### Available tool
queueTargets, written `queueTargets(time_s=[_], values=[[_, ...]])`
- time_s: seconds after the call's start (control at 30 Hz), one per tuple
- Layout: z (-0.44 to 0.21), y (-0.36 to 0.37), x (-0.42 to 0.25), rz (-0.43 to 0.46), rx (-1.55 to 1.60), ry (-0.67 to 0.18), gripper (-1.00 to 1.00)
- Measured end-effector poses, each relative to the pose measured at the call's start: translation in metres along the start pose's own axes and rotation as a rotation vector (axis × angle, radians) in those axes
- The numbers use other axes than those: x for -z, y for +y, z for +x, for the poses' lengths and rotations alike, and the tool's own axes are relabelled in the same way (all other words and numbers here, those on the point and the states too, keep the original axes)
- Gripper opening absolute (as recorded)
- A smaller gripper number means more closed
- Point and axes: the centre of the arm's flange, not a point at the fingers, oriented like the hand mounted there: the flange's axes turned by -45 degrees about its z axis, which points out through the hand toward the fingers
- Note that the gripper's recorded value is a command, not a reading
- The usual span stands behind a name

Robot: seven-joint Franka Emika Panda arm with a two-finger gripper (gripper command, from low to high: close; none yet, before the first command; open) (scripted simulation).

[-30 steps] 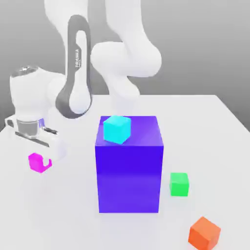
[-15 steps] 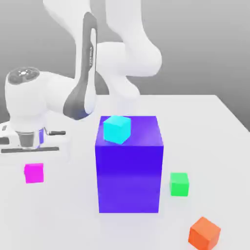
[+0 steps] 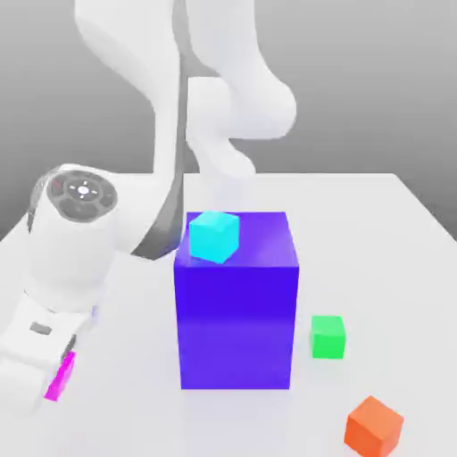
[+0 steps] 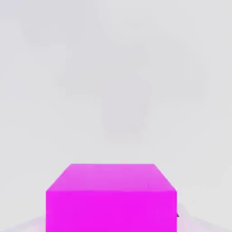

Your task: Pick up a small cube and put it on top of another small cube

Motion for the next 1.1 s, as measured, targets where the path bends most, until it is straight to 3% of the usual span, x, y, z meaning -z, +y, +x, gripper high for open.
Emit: queueTargets(time_s=[0.2, 0.37, 0.77, 1.1], values=[[0.022, 0.051, 0.038, -0.095, 0.457, -0.121, -1.00], [0.104, 0.095, 0.113, -0.220, 0.791, -0.213, -1.00], [0.301, 0.036, 0.194, -0.306, 0.572, 0.028, -1.00], [0.357, -0.061, 0.200, -0.201, 0.061, 0.222, -1.00]])
